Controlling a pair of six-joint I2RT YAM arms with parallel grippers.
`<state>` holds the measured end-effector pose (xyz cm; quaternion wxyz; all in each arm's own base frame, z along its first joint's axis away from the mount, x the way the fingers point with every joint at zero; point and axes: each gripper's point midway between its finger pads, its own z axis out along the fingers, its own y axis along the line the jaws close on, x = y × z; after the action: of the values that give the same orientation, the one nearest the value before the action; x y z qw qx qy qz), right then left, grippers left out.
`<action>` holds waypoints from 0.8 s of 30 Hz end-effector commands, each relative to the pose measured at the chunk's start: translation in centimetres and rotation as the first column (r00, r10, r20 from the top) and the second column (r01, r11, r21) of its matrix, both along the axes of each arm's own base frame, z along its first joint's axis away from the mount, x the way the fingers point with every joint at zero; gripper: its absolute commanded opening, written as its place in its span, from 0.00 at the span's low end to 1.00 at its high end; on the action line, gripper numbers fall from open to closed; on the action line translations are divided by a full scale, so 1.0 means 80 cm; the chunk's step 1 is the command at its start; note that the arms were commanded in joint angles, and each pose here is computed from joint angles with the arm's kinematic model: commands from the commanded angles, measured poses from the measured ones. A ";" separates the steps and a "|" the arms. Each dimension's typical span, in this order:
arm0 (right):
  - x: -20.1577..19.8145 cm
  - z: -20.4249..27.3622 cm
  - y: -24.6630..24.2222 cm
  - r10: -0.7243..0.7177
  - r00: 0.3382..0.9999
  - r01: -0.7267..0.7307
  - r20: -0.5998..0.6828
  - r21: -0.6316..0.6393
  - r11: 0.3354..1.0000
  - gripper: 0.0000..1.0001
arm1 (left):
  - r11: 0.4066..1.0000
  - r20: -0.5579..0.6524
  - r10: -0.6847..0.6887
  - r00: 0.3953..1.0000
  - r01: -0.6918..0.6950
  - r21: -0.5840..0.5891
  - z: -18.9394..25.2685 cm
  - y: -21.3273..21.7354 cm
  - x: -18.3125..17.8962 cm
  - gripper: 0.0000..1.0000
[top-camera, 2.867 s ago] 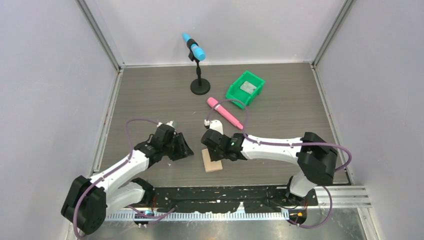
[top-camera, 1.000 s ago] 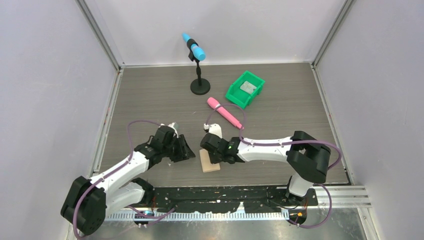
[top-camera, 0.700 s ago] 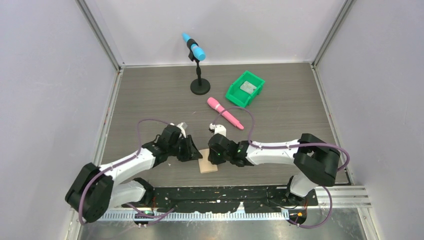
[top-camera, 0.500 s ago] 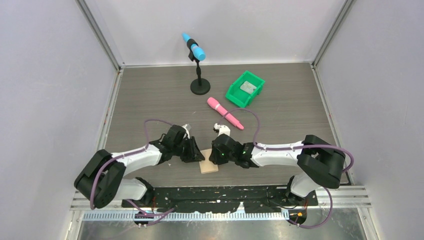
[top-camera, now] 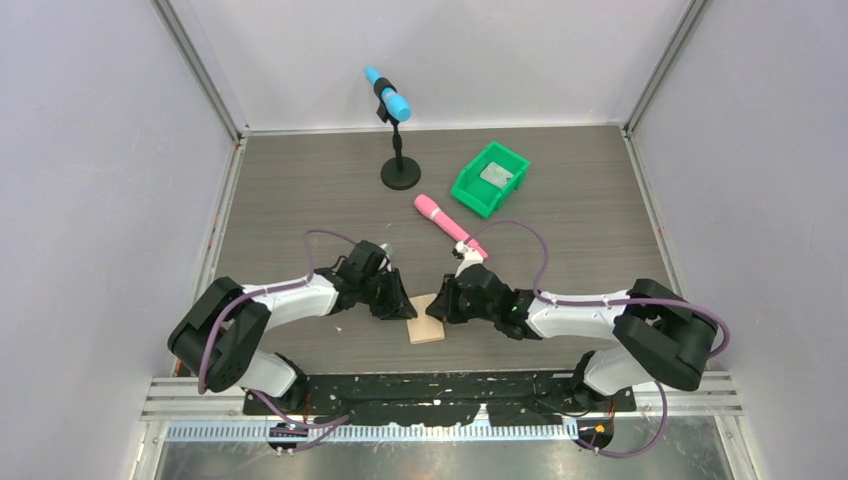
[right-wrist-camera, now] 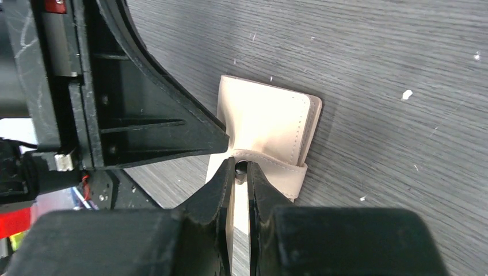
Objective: Take the credit cards out of the card holder
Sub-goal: Open the card holder at the center of the board.
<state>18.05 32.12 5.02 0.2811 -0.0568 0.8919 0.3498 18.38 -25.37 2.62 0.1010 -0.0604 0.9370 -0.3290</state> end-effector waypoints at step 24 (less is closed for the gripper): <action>0.009 0.114 -0.007 -0.016 0.993 -0.013 0.116 0.250 0.968 0.05 | 0.996 0.171 0.082 0.982 -0.087 0.022 0.076 0.033 0.003 0.59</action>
<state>18.28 31.00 11.68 0.3190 -0.0405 0.8431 0.4309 18.30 -22.88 7.34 0.1743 -0.0718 0.9317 -0.3104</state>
